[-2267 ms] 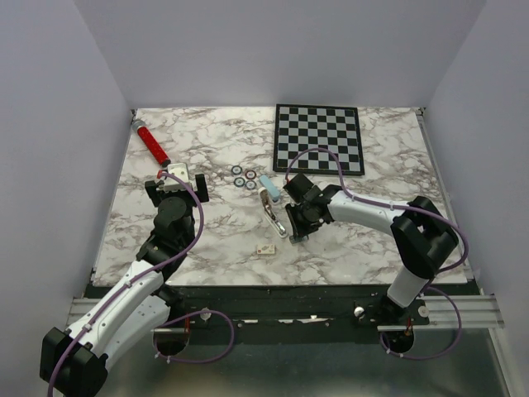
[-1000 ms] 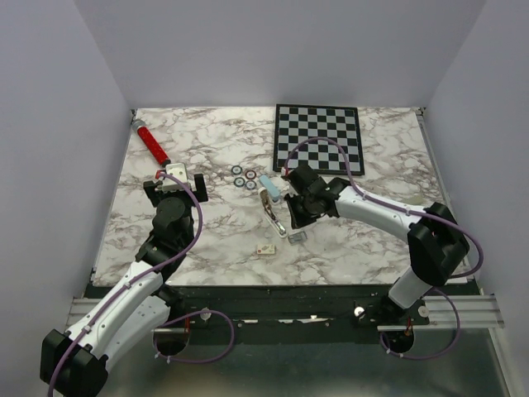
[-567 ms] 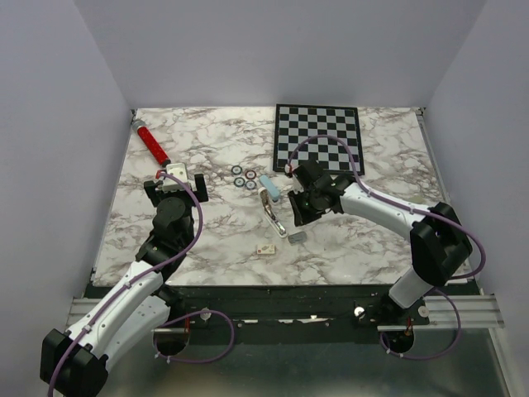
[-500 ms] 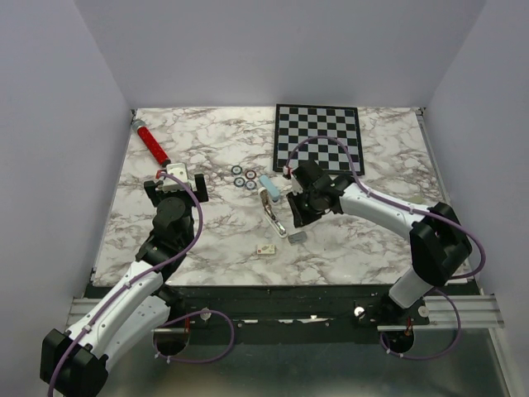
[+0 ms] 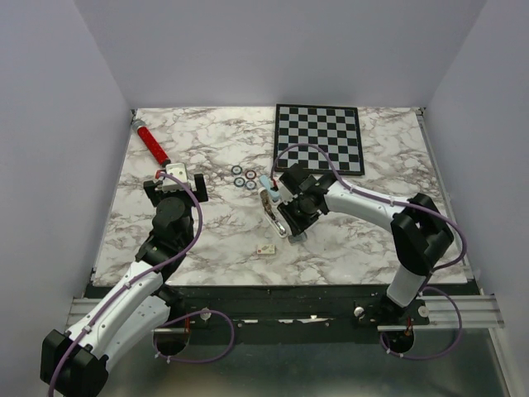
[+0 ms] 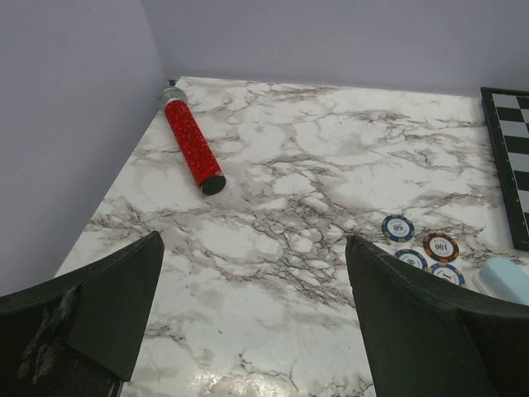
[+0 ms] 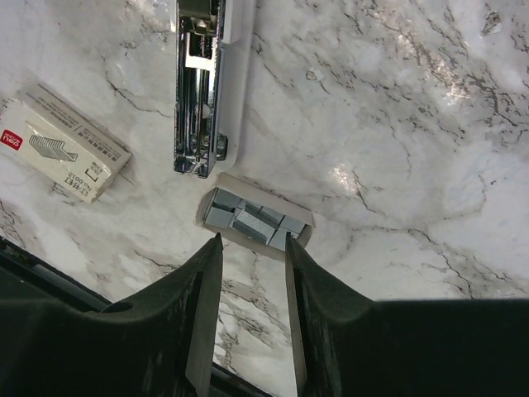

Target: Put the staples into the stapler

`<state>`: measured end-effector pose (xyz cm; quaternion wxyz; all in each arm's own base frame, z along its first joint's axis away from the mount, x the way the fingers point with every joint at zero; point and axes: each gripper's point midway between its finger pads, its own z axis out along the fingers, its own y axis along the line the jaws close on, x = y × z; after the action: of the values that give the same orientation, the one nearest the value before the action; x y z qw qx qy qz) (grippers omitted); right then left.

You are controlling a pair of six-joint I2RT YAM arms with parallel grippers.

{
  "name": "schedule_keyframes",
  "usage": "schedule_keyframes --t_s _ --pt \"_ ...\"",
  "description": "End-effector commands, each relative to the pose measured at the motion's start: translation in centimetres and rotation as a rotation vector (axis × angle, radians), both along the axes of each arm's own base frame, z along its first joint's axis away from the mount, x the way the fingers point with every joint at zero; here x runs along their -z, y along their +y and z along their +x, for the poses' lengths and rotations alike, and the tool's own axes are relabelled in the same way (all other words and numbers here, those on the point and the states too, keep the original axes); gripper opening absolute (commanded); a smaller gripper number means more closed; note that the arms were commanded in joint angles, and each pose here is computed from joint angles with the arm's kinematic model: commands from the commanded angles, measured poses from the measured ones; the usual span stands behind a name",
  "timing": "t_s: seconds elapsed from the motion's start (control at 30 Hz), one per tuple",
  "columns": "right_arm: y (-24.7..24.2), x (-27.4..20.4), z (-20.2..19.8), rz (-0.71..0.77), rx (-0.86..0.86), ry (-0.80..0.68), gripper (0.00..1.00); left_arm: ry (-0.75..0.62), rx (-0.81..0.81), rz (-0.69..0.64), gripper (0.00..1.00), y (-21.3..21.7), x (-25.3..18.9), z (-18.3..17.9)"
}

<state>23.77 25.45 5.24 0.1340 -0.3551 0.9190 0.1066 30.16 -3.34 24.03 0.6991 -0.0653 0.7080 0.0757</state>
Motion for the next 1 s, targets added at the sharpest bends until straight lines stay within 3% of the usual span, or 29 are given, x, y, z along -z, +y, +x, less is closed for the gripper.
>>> schedule_keyframes --t_s 0.0,0.2,0.63,0.97 --pt "0.0 0.4 -0.6 -0.056 -0.054 0.026 0.44 -0.024 0.008 -0.014 0.99 0.0 -1.0 0.0" --pt "0.2 0.9 -0.7 -0.07 -0.027 0.043 0.45 -0.026 0.004 -0.015 0.99 0.1 -1.1 -0.1" --pt "0.2 1.4 -0.6 -0.054 0.264 0.055 0.45 -0.03 0.013 -0.022 0.99 -0.1 -1.2 -0.1" --pt "-0.8 2.4 -0.7 -0.106 0.363 0.06 0.43 -0.032 0.014 -0.026 0.99 -0.1 -1.2 -0.1"
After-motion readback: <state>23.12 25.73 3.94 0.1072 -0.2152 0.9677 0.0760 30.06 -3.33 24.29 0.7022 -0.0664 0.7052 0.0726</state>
